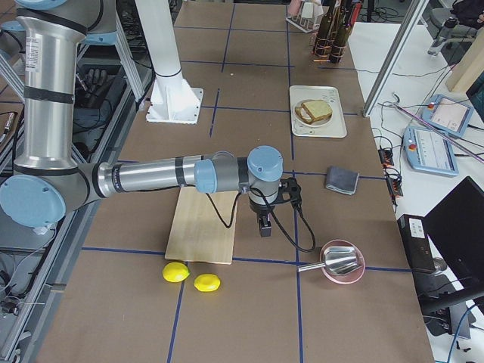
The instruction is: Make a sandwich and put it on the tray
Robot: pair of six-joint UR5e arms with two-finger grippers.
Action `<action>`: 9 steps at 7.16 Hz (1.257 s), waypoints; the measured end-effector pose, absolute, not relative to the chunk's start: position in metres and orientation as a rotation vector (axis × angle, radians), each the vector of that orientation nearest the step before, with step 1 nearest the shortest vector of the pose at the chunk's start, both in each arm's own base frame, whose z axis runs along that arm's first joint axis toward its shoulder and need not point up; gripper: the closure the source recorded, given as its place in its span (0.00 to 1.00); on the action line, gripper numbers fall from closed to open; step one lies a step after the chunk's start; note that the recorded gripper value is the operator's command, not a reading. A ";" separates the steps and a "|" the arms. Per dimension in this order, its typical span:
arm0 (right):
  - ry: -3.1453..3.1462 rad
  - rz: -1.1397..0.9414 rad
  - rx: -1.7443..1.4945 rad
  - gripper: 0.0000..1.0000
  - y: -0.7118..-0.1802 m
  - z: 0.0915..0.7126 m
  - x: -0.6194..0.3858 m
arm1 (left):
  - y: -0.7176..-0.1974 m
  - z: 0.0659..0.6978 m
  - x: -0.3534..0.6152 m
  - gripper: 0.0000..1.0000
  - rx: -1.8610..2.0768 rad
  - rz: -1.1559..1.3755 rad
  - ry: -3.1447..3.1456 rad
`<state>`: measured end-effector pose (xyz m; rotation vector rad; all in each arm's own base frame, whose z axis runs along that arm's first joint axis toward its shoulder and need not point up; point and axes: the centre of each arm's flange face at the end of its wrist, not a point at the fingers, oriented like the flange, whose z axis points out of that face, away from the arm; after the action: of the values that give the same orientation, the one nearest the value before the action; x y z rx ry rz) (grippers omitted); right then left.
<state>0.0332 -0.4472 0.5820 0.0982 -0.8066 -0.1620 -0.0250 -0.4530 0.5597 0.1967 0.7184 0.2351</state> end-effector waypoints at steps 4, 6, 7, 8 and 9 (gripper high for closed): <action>-0.803 -0.140 0.068 0.00 -0.456 0.578 0.025 | -0.449 0.564 -0.032 0.00 0.112 0.220 0.740; -0.807 -0.137 0.058 0.00 -0.452 0.579 0.021 | -0.455 0.551 -0.031 0.00 0.180 0.243 0.757; -0.809 -0.139 0.058 0.00 -0.452 0.579 0.019 | -0.455 0.550 -0.030 0.00 0.192 0.249 0.768; -0.809 -0.138 0.054 0.00 -0.452 0.579 0.018 | -0.457 0.552 -0.028 0.00 0.196 0.255 0.783; -0.808 -0.132 0.047 0.00 -0.452 0.580 0.016 | -0.460 0.553 -0.027 0.00 0.200 0.258 0.791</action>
<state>0.0158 -0.4519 0.5804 0.0471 -0.8082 -0.1316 -0.0271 -0.4600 0.5531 0.1998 0.7915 0.2579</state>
